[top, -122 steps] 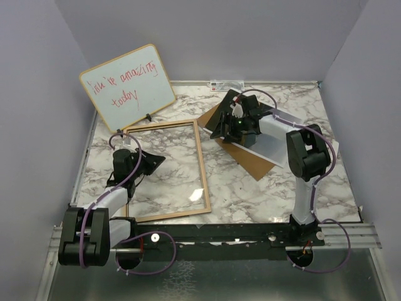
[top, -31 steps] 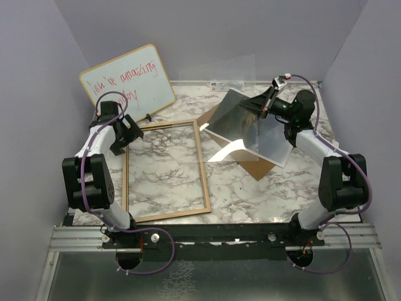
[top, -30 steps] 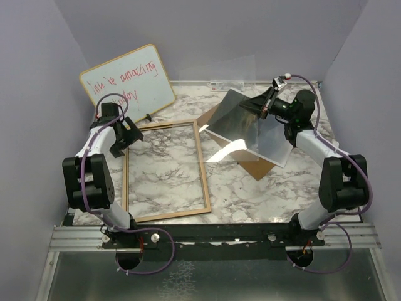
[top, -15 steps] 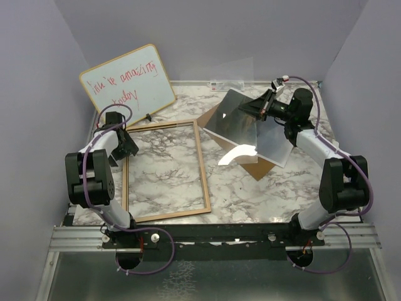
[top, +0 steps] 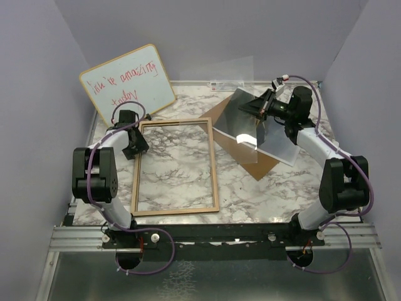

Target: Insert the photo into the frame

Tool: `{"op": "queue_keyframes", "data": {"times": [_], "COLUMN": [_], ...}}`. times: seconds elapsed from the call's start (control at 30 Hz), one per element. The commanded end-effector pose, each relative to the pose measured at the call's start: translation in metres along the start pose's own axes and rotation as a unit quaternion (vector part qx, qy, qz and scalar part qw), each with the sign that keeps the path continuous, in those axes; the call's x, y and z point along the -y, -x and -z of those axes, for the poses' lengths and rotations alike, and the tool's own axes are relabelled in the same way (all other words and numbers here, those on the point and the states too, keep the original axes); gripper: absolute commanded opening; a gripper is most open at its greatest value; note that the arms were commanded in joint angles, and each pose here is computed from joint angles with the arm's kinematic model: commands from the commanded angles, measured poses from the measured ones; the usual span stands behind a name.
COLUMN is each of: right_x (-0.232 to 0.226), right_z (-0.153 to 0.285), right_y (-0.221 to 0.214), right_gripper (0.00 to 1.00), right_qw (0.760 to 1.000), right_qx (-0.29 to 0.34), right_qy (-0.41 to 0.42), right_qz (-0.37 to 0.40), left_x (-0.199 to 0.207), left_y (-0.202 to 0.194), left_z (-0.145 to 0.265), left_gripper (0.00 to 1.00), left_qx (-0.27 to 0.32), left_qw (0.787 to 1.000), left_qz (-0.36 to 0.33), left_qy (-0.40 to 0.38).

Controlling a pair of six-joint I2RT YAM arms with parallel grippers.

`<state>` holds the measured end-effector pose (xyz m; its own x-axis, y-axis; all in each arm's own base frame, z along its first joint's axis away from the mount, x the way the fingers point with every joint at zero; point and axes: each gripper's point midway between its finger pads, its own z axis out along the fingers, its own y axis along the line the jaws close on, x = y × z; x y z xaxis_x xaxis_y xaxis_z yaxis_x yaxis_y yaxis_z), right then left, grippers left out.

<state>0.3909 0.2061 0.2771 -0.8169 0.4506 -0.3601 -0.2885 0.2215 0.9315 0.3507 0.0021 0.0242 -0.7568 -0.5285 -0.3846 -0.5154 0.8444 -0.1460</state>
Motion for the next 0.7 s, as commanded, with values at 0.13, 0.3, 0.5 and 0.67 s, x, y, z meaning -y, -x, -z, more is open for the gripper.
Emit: {"op": "queue_keyframes", "data": {"times": [0.13,0.3,0.5,0.67], "right_x": [-0.007,0.007,0.027,0.040], "right_z": [0.007,0.009,0.011,0.013], "right_y": [0.011,0.005,-0.011,-0.025], "right_gripper": [0.01,0.01,0.01,0.01], "right_qw": [1.000,0.999,0.999,0.999], "right_qx": [0.022,0.016,-0.006,-0.018], "right_qy": [-0.012,-0.027,-0.034,-0.036], "right_qz": [0.017,0.021,0.014,-0.001], "left_x": [0.065,0.084,0.067,0.059], "left_y": [-0.019,-0.024,-0.005,-0.007], "left_z": [-0.009,-0.010,-0.002,0.005], "left_gripper": [0.54,0.52,0.46,0.47], "left_qx": [-0.033,-0.035,0.002,-0.003], "left_qw": [0.996,0.995,0.999,0.999], "left_qz": [0.011,0.010,0.003,0.006], "left_qy": [-0.081,-0.095,-0.047,-0.052]}}
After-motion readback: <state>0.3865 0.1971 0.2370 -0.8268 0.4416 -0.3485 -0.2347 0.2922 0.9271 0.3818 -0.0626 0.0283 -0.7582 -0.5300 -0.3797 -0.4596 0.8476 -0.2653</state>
